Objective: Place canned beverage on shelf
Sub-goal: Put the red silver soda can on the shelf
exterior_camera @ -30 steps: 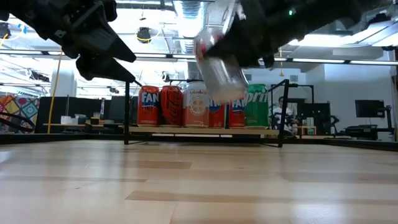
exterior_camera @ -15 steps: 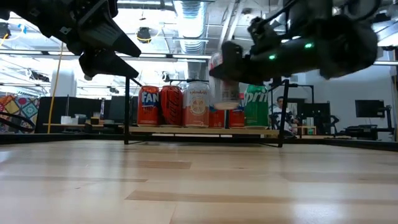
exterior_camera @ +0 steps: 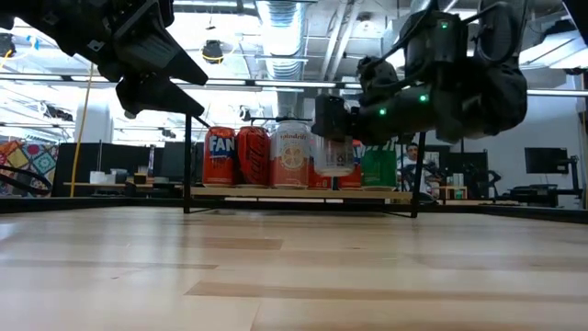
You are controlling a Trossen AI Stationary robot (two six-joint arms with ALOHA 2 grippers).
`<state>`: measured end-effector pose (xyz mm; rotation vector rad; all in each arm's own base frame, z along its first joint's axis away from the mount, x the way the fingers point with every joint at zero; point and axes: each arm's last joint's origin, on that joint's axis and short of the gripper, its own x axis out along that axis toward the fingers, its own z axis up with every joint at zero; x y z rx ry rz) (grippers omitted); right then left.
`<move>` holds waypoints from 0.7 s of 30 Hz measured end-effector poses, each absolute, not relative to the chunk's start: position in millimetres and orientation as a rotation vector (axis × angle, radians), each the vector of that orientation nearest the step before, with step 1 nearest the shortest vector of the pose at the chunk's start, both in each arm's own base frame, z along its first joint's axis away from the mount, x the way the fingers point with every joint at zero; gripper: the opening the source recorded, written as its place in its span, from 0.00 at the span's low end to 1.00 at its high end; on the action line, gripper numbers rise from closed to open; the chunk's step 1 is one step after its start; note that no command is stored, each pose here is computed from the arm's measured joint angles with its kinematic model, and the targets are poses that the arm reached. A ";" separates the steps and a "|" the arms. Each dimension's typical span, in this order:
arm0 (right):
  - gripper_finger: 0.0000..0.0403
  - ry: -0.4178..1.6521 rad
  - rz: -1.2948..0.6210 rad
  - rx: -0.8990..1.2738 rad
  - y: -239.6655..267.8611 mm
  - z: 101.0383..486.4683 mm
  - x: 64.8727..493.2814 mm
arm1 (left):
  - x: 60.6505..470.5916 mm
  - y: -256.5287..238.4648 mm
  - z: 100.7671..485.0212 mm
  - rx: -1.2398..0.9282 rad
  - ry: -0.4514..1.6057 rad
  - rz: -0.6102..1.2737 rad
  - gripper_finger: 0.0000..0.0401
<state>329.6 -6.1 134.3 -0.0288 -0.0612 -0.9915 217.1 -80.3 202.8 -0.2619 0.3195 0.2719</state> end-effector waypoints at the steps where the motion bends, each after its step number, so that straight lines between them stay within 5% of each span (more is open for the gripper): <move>1: 0.61 -0.061 -1.005 -0.028 -9.1 134.4 329.5 | 217.1 -80.3 202.8 -0.262 0.319 0.272 0.83; 21: 0.62 -0.056 -1.094 0.110 -42.8 123.0 328.2 | 217.0 -79.6 203.0 -0.263 0.310 0.296 0.83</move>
